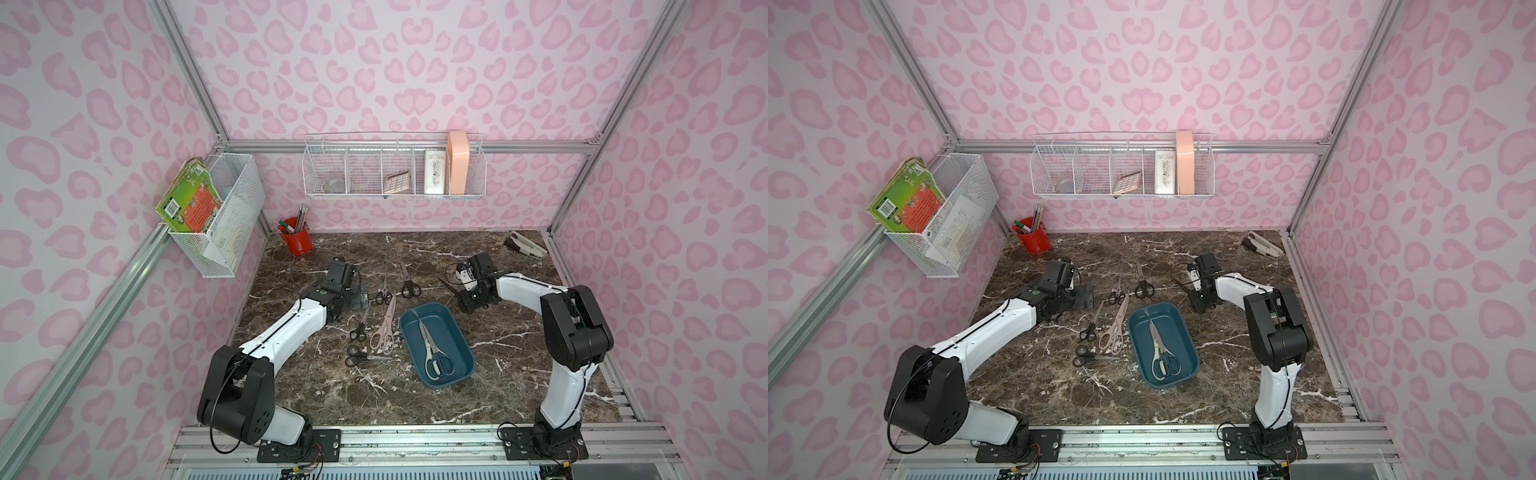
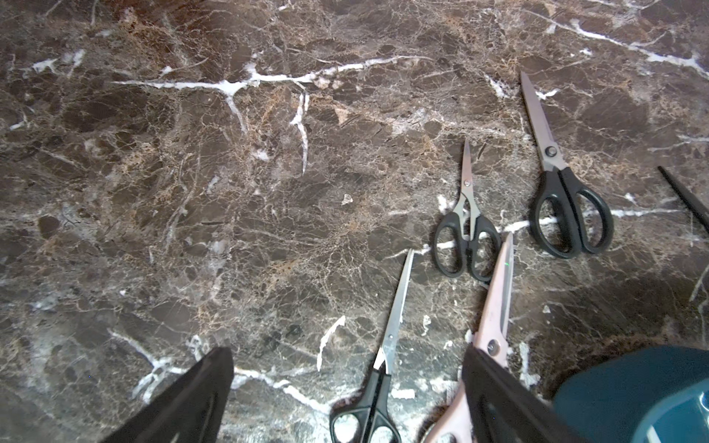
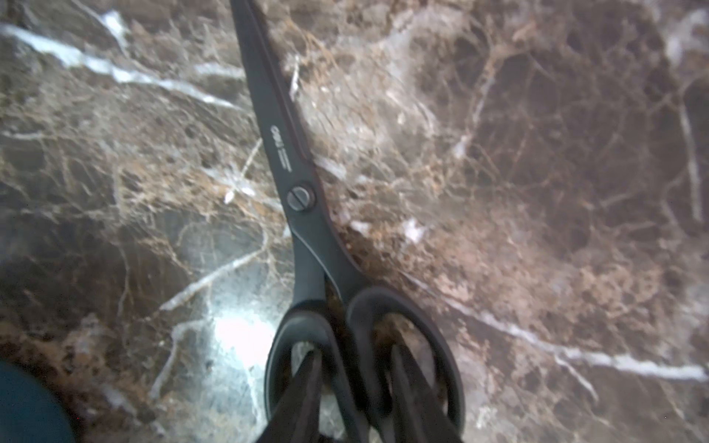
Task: Put the scissors into the storage box
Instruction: Pick up the scissors from the center of the board.
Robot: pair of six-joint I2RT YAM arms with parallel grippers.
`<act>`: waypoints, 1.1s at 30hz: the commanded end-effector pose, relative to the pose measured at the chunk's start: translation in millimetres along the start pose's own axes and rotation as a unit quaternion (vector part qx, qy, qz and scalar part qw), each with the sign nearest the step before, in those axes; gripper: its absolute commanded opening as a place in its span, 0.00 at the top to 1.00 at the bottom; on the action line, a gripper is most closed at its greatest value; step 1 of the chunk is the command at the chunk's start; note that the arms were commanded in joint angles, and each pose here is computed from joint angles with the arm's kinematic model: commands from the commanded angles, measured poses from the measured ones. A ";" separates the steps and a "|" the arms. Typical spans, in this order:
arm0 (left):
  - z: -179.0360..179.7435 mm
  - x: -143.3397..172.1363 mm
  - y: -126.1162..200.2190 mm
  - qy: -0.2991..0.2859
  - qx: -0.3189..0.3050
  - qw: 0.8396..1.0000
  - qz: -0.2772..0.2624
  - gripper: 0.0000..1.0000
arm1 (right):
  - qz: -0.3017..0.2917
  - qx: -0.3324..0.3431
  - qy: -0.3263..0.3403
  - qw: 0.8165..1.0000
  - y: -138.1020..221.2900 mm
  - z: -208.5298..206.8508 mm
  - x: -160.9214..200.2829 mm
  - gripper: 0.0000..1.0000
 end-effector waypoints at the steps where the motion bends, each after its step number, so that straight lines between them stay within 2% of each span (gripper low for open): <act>1: 0.7 -3.6 3.2 0.002 -0.002 1.000 -0.010 0.02 | 0.060 0.011 0.010 0.998 -8.8 0.0 20.0 0.68; 7: 1.4 -4.5 3.9 0.002 -0.002 1.000 -0.013 0.02 | 0.098 0.016 0.019 0.995 -15.9 -0.1 28.4 0.71; 17: 4.3 -2.6 5.2 0.002 -0.005 1.000 -0.016 0.02 | 0.112 0.019 0.010 0.994 -21.1 0.2 34.1 1.00; 22: 5.5 -4.3 6.8 0.001 -0.008 1.000 -0.021 0.02 | 0.089 0.012 -0.006 0.996 -18.1 1.5 26.2 1.00; 26: 4.4 -4.1 5.5 0.001 -0.006 1.000 -0.021 0.02 | 0.052 0.022 -0.020 0.998 2.4 -4.4 6.0 1.00; 33: 2.4 -7.7 2.3 0.002 0.001 1.000 -0.023 0.02 | -0.029 0.041 -0.047 0.998 69.2 -14.0 -29.8 1.00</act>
Point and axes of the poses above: each gripper's point midway between its finger pads, its own y axis back along the fingers, its own z axis along the line the jaws close on, x = y × z, the point moved 4 cm from there along y, back along the fingers, and after that the axes turned 12 degrees about y, right-handed, at the moved point
